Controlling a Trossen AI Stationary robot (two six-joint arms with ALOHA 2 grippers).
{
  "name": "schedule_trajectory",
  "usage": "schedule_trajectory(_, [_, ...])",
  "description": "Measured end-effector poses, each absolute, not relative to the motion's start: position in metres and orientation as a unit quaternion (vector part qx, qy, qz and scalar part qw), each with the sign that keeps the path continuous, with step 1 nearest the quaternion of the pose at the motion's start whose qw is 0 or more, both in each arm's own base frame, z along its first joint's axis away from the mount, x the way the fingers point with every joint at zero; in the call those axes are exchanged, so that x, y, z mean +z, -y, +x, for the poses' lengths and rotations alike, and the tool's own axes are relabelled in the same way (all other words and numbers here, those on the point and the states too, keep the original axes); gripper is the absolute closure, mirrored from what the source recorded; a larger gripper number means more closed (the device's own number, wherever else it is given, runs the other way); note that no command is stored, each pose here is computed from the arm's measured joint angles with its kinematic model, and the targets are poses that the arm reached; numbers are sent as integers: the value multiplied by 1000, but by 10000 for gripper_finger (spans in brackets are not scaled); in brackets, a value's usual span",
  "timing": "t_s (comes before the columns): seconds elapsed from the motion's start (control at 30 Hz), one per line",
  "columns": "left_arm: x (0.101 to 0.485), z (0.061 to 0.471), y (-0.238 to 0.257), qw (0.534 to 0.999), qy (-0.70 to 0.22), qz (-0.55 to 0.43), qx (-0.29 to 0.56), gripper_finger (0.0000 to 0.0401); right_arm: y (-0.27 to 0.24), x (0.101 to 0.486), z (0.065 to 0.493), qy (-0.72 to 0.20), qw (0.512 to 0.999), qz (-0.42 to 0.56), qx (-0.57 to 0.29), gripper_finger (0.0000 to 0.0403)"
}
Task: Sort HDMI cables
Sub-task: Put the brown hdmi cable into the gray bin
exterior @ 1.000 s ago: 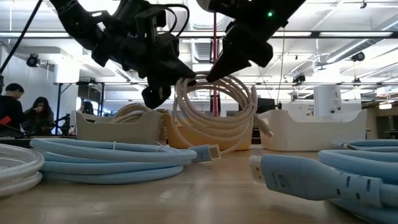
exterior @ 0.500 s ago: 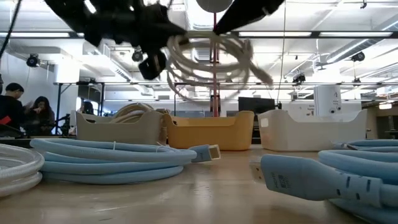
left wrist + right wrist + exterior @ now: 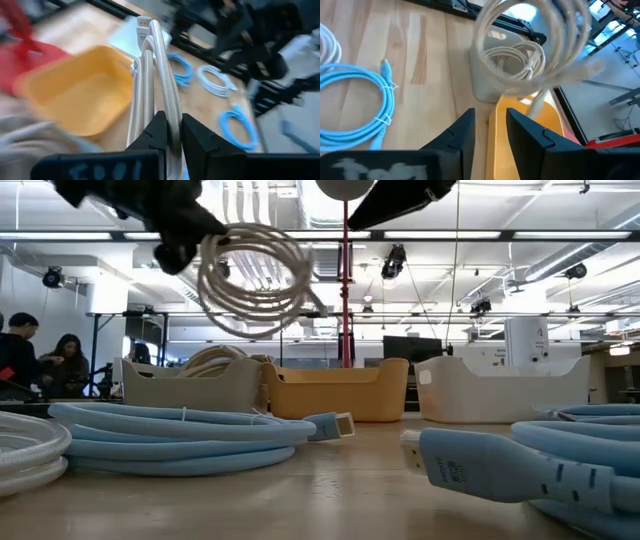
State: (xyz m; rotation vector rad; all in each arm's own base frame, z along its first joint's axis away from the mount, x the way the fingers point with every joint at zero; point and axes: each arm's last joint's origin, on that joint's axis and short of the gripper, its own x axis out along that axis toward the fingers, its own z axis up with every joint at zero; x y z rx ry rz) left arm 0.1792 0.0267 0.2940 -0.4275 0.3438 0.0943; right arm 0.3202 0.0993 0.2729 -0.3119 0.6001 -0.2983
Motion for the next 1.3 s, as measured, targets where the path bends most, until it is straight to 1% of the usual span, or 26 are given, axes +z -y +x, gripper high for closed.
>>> schedule_trajectory(0.17, [300,153,-32,965,-165,-186,81,371,-99,271,321,-297,931,-157,-145,293])
schedule_trajectory(0.33, [301,138,-41,966,-160,-168,111,371,-98,270,321,-299,929,-164,-144,299])
schedule_trajectory(0.5, [290,138,-48,959,-185,-189,96,371,-98,270,321,-299,929,-163,-144,307])
schedule_trajectory(0.67, [264,141,-52,941,-228,-236,82,371,-98,268,321,-302,928,-165,-144,314])
schedule_trajectory(0.87, [249,137,-61,935,-241,-228,124,371,-98,268,321,-303,927,-168,-143,319])
schedule_trajectory(1.13, [244,129,-76,931,-243,-221,161,371,-97,268,321,-303,927,-166,-145,314])
schedule_trajectory(1.3, [234,130,-80,914,-280,-237,170,370,-97,268,321,-303,927,-166,-145,320])
